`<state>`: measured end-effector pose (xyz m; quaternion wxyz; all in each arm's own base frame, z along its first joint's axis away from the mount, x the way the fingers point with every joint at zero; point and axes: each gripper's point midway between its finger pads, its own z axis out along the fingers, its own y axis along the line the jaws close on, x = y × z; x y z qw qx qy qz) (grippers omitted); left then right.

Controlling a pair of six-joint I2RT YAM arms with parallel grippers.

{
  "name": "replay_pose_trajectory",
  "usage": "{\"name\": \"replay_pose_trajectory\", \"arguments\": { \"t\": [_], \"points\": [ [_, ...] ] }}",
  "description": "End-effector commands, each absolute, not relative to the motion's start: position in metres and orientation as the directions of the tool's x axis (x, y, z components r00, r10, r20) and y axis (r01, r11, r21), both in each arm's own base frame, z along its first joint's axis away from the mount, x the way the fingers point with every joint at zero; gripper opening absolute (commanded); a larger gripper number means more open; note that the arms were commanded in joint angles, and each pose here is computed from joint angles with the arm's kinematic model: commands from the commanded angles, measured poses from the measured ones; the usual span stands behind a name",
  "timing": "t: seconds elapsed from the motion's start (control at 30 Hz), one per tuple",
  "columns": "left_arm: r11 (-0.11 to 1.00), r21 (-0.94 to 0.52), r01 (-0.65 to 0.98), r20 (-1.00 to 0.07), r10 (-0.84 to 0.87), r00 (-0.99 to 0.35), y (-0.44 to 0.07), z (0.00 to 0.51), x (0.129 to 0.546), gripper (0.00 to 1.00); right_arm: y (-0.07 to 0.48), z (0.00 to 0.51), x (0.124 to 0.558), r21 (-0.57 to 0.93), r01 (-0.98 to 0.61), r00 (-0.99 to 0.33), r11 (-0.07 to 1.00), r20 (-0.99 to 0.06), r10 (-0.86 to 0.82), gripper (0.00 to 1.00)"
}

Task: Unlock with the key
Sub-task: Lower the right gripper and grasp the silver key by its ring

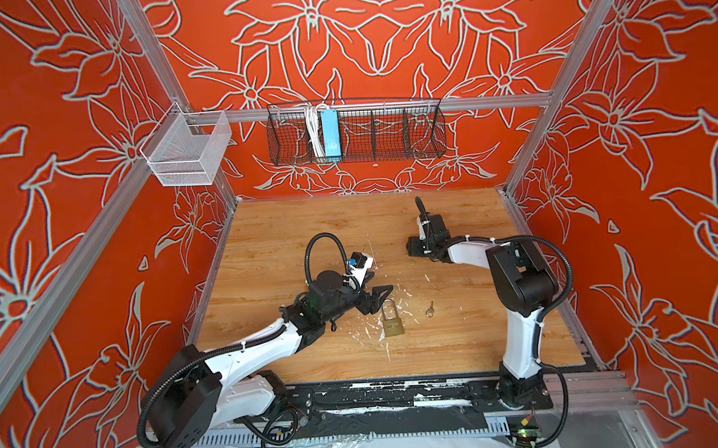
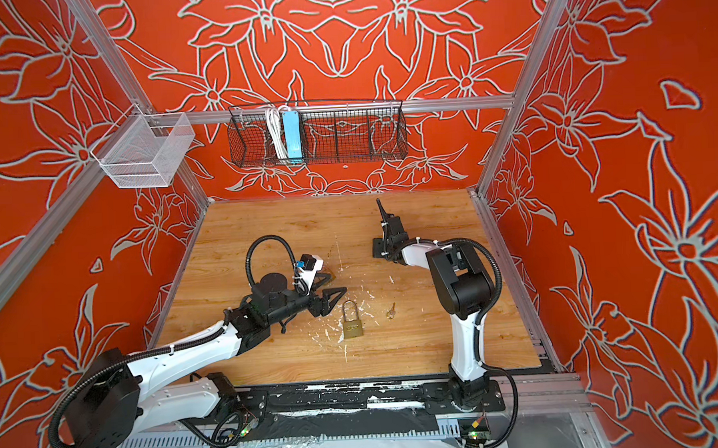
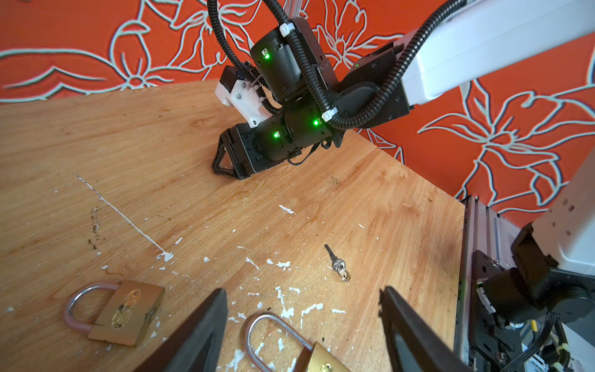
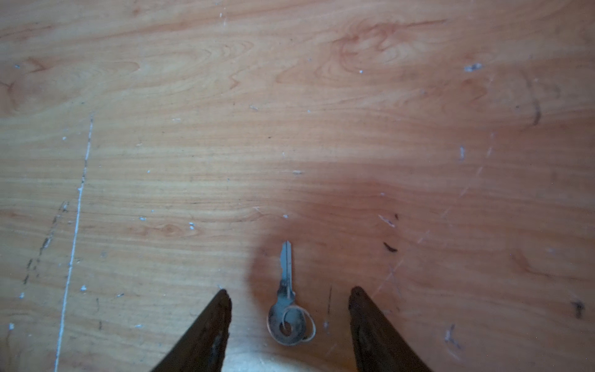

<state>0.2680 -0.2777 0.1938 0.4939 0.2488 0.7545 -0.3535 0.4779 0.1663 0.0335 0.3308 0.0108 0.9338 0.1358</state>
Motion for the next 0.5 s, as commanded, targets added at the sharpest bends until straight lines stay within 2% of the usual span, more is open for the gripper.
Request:
{"name": "replay_pose_trajectory", "arguments": {
  "t": [0.0, 0.3, 0.47],
  "points": [
    [0.621, -0.274, 0.734, -0.928, 0.029, -0.371, -0.28, 0.194, 0.267, 0.75, 0.17, 0.013, 0.465, 0.3, -0.054, -0.83, 0.952, -0.543, 0.124, 0.57],
    [0.627, -0.275, 0.729, -0.925, 0.034, -0.378, -0.28, 0.191, 0.269, 0.76, 0.174, 0.007, 0.46, 0.292, -0.08, -0.869, 0.953, -0.488, 0.076, 0.44],
    [0.623, -0.281, 0.73, -0.923, 0.033, -0.383, -0.281, 0.191, 0.269, 0.76, 0.171, 0.004, 0.458, 0.278, -0.071, -0.876, 0.958, -0.477, 0.074, 0.29]
  ]
}}
